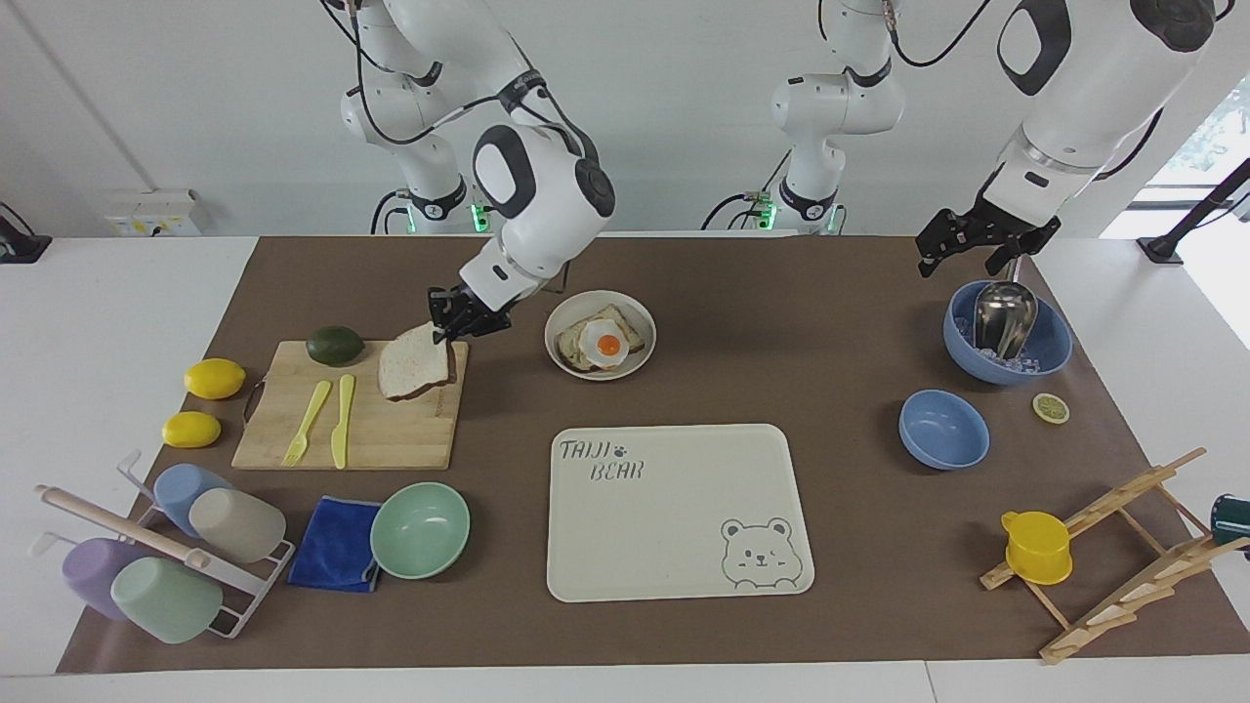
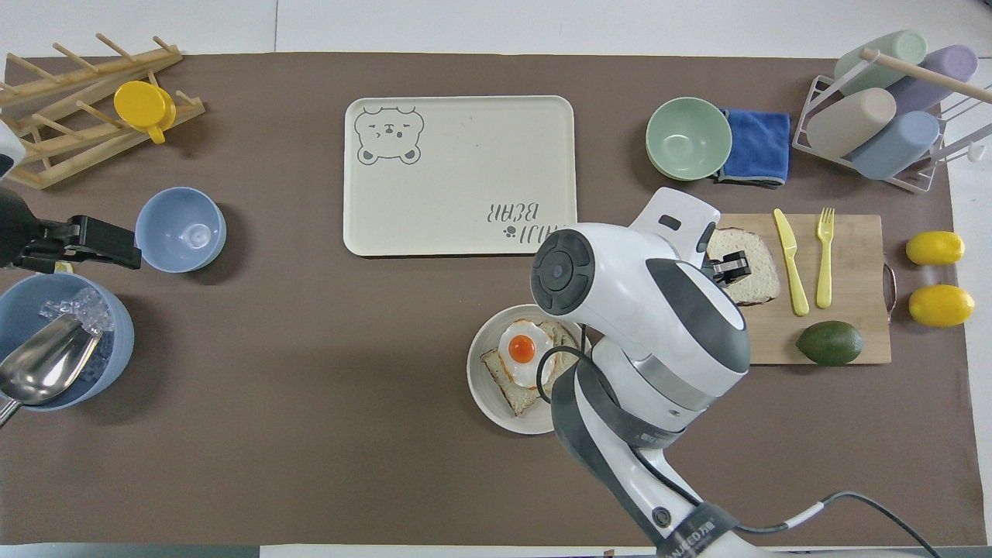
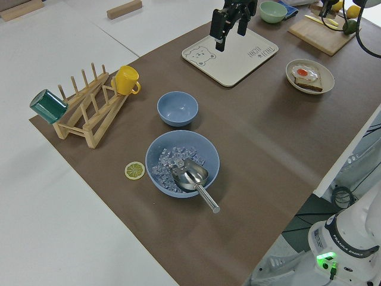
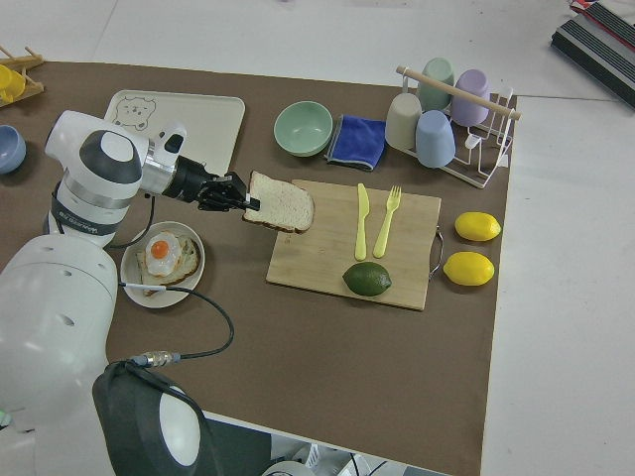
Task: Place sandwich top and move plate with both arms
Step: 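Lift the bread slice with the right gripper and carry it over the plate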
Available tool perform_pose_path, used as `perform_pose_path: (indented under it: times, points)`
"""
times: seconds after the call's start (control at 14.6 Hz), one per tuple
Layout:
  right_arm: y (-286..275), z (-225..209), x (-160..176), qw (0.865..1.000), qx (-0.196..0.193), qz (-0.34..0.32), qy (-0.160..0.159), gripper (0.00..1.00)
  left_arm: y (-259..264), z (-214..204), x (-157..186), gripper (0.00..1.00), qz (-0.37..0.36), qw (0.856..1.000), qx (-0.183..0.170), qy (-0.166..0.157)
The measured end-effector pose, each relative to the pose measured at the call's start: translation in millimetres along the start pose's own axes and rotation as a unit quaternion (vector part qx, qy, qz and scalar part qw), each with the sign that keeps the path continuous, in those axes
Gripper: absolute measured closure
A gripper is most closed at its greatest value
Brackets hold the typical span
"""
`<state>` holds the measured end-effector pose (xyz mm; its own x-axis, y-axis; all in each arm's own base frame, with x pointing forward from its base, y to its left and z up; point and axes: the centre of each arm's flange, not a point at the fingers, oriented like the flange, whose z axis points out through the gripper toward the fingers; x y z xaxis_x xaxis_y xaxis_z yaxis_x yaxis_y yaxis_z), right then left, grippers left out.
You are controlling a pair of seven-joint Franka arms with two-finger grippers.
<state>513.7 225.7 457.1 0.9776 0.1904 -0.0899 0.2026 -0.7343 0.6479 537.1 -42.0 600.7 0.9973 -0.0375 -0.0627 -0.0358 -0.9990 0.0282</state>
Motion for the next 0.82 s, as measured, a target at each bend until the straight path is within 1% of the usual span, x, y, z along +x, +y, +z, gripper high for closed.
perform_pose_path:
  times: [0.14, 0.27, 0.34, 0.41, 0.62, 0.82]
  points:
    - [23.4, -33.6, -15.9, 1.0, 0.016, -0.009, 0.0, 0.91, 0.0, 0.0, 0.0, 0.0, 0.0, 1.0, 0.0, 0.0]
    - [18.5, -53.7, -24.9, 0.998, 0.059, -0.014, 0.008, 0.91, 0.0, 0.0, 0.0, 0.0, 0.0, 1.0, 0.0, 0.0]
    - [7.1, -62.8, -25.9, 0.997, 0.077, -0.02, 0.021, 0.91, 0.0, -0.1, 0.1, 0.0, 0.0, 1.0, 0.0, 0.0]
    - [-6.8, -72.3, -28.3, 0.996, 0.084, -0.027, 0.034, 0.91, 0.0, -0.2, 0.2, 0.0, 0.0, 1.0, 0.0, 0.001]
    - [-50.2, -115.7, -45.0, 0.992, 0.095, -0.048, 0.071, 0.91, 0.0, -0.4, 0.6, 0.0, 0.0, 1.0, 0.0, 0.003]
    - [-80.3, -154.7, -52.4, 0.987, 0.128, -0.044, 0.084, 0.91, 0.0, -0.4, 0.7, 0.0, 0.0, 1.0, 0.0, 0.003]
